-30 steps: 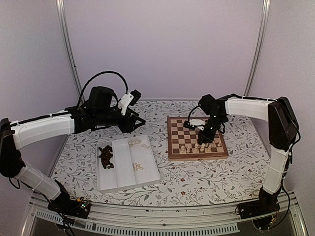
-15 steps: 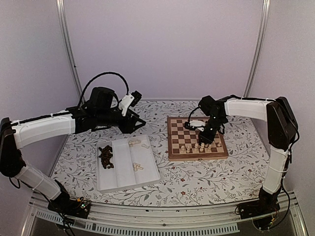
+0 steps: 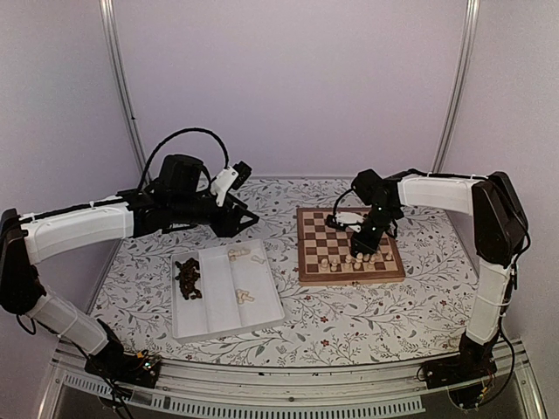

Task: Set up the chess pieces on the board
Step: Place the chess piece on the chessboard.

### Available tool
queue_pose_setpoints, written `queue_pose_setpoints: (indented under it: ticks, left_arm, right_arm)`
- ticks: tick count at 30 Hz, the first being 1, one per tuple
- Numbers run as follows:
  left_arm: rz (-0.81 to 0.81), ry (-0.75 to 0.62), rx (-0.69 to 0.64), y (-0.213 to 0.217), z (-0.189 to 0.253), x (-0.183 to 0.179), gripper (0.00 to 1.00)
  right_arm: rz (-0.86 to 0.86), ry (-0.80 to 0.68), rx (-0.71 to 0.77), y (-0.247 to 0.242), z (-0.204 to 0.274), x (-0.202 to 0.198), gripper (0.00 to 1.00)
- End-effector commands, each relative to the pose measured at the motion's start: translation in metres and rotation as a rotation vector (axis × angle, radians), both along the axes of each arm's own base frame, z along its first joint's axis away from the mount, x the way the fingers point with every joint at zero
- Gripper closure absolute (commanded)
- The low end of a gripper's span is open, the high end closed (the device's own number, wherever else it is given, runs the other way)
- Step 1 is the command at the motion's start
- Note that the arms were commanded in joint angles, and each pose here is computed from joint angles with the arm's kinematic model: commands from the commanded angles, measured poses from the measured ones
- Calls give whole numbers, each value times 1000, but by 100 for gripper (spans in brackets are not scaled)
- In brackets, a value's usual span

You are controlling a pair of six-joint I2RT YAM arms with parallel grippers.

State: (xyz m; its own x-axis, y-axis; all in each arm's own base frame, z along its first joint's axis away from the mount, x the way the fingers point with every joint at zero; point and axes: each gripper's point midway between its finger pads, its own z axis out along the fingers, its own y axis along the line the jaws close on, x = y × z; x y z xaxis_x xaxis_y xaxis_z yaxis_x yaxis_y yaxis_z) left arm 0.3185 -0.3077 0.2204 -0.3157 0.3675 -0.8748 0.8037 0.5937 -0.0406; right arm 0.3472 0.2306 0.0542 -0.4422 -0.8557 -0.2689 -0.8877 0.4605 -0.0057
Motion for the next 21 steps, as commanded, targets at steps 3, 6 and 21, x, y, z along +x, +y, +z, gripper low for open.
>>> queue_pose_setpoints:
  ticks: [3,6,21]
  left_arm:
    - [5,15,1,1,-4,4,48]
    - [3,16,0,1,-4,4,48]
    - [11,39,17,0,-12,7,48]
  right_arm:
    - [-23,12,-34,-6,-14,4,87]
    - [-23,15,-35,-6,-13,3,83]
    - [-40,-45,67,5,50,17,69]
